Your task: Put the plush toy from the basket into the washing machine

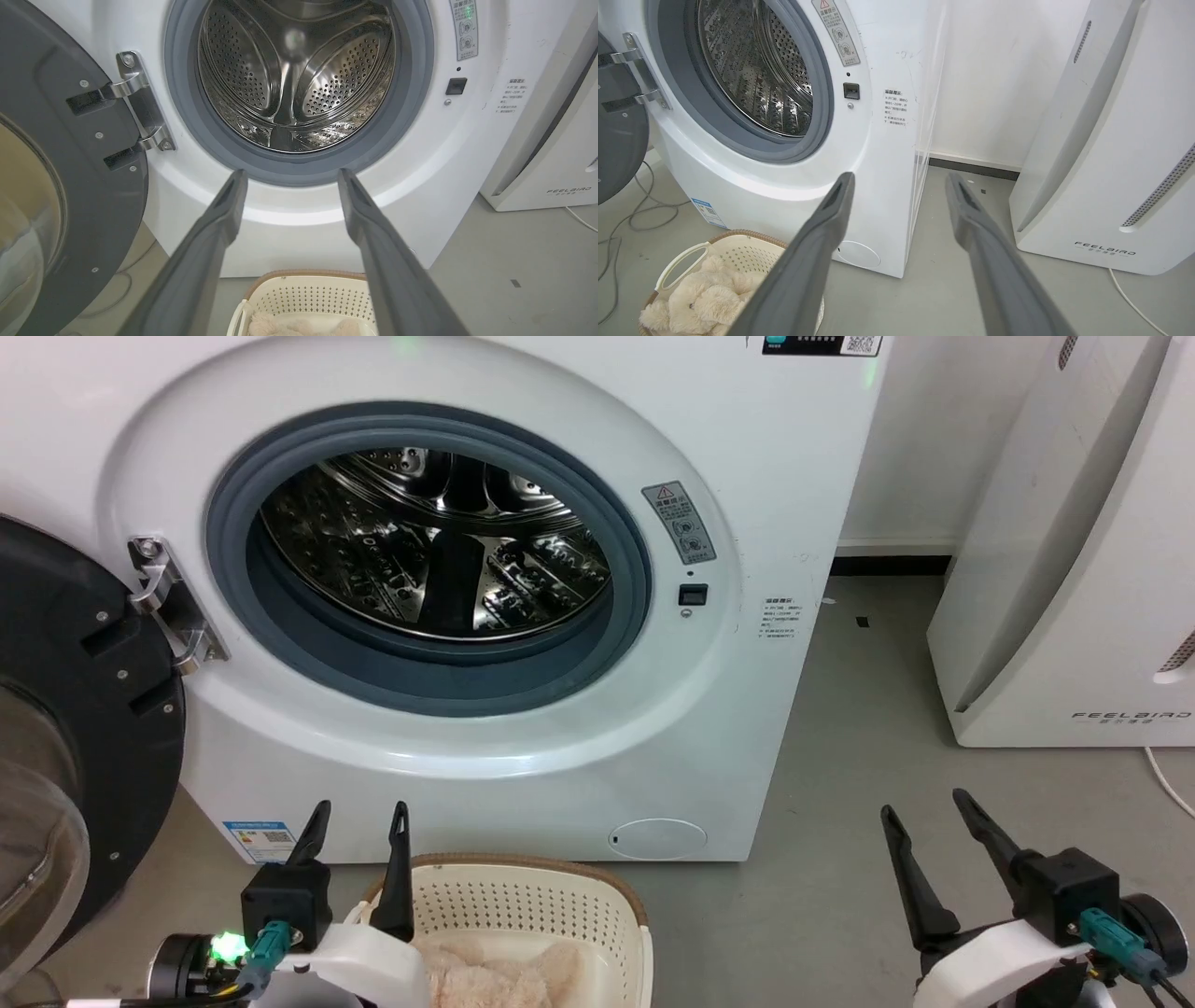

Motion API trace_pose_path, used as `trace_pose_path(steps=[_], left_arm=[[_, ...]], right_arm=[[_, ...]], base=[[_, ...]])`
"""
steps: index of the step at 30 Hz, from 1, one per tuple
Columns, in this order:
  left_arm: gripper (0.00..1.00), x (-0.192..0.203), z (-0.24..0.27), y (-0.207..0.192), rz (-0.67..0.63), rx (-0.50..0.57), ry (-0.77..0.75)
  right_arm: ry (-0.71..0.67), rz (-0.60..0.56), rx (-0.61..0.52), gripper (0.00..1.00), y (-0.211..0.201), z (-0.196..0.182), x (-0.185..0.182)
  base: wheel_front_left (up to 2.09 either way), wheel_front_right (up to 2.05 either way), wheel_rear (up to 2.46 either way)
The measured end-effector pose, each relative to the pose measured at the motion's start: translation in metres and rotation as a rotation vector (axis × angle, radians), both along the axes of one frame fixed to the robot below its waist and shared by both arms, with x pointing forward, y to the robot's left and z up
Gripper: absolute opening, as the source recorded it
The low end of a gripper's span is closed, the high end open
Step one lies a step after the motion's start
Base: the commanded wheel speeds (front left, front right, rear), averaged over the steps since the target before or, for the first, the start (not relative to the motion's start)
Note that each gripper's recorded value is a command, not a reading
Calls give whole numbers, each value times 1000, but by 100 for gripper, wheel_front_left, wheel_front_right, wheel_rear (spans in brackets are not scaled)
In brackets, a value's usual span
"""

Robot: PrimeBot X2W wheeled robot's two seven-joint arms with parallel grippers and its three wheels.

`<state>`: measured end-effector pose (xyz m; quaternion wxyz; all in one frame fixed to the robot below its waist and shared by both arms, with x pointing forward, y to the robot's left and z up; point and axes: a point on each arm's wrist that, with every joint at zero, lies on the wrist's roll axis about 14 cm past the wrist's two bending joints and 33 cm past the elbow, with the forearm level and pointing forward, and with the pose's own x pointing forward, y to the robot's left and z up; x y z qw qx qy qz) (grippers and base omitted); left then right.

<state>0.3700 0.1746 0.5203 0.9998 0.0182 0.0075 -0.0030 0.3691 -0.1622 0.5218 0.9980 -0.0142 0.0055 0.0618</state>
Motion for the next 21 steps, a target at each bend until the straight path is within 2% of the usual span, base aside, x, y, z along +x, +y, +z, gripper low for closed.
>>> trace_pose_path(steps=[21], left_arm=[[100, 12, -36, -10, -27, -34, 82]], right_arm=[[16, -30, 12, 100, -10, -14, 7]], base=[[0, 0, 0]])
